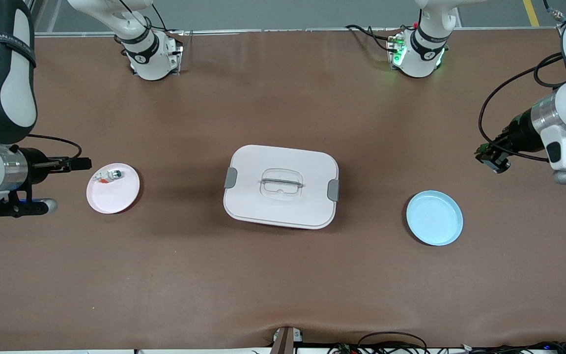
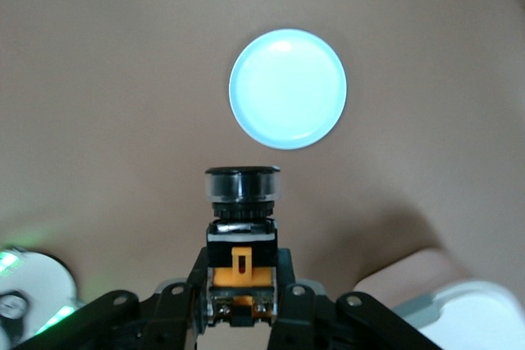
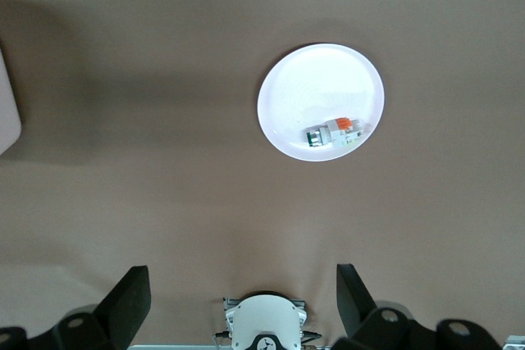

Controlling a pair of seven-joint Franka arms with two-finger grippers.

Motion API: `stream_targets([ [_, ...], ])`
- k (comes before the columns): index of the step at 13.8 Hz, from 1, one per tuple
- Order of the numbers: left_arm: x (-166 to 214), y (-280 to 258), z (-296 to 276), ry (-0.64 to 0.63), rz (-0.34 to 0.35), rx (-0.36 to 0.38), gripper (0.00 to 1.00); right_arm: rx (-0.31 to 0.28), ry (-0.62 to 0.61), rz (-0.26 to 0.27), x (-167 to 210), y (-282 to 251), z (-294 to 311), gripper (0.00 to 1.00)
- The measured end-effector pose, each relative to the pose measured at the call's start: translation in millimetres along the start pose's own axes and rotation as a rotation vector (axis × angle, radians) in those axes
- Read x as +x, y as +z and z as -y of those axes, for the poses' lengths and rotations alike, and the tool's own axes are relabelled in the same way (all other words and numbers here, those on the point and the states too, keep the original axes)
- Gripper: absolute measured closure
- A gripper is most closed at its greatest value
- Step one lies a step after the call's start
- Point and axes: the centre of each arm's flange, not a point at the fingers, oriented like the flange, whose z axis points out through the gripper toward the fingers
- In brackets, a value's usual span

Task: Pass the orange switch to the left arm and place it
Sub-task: 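Move the switch with the left gripper above the light-blue plate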

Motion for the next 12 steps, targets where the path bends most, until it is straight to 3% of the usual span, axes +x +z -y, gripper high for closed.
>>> stream_targets([
  [7,13.2,59.3,-13.5,-0.244,-0.057,-0.033,0.67,-0.016,0.001,0.013,-12.9,-8.0,0.3,0.0],
  [12,14.2,99.7,-15.6,-0.272,-0.104,-0.035,0.67,-0.005,0.032,0.035,-16.2,-5.1,-18.4,0.0],
])
